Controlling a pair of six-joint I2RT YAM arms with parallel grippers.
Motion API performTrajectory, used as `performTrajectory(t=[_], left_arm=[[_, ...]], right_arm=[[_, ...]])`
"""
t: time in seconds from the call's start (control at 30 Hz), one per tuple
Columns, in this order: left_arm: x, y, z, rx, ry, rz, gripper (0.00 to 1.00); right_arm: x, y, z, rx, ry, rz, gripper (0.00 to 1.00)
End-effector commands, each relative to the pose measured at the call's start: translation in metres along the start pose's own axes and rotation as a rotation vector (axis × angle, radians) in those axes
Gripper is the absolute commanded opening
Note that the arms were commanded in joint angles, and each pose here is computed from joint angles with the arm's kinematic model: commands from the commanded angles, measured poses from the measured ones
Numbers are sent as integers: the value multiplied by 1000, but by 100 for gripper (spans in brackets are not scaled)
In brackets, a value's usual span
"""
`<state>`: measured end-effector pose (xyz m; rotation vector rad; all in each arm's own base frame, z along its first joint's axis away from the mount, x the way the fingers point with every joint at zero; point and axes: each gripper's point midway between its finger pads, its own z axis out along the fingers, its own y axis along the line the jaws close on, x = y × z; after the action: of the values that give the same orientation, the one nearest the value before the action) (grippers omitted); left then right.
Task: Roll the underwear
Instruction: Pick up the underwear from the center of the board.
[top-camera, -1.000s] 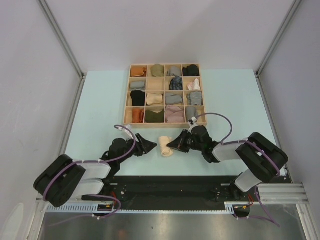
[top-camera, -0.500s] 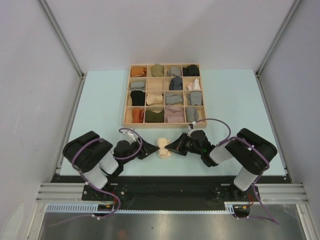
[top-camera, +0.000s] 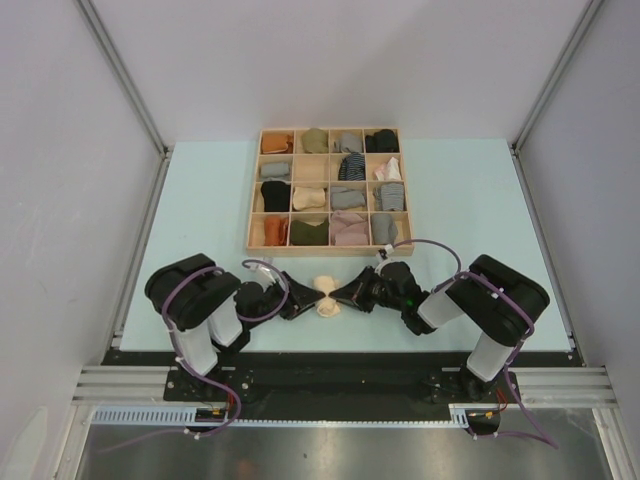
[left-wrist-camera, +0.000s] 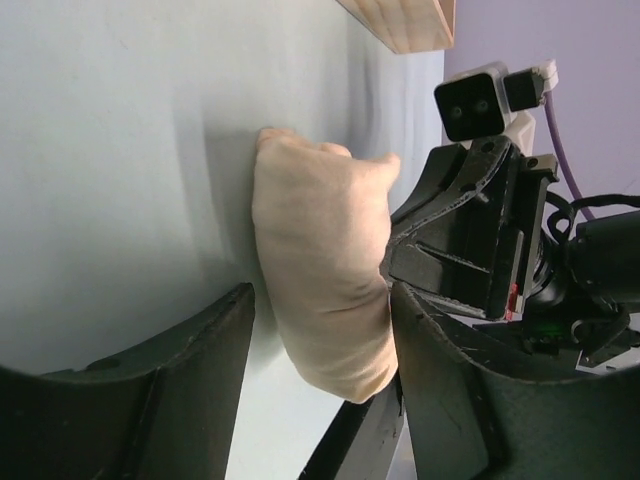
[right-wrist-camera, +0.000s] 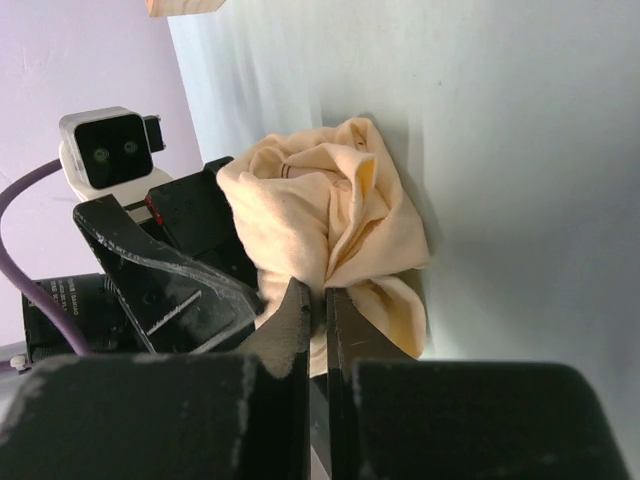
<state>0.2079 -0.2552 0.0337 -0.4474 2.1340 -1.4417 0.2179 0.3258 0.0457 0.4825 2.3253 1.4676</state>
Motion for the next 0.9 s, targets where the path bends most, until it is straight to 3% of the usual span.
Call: performTrajectory(t=[0.0, 0.17, 0.57, 0.63, 0.77, 0.87], left_arm=[[-2, -43, -1, 168, -26, 122, 64], [-1, -51, 7, 154, -21, 170, 66], [-7, -51, 12, 133, -54, 196, 58], [-9, -53, 15, 116, -54, 239, 51], [-11, -63, 19, 109, -49, 313, 25], [-10, -61, 22, 75, -30, 361, 12]], right_arm=[[1, 23, 4, -76, 0, -21, 0], [7, 29, 5, -91, 19, -26, 0], [24, 33, 4, -103, 62, -30, 0], [27, 32, 4, -95, 69, -39, 0], [32, 32, 3, -84, 78, -65, 0], [32, 31, 3, -69, 71, -107, 0]])
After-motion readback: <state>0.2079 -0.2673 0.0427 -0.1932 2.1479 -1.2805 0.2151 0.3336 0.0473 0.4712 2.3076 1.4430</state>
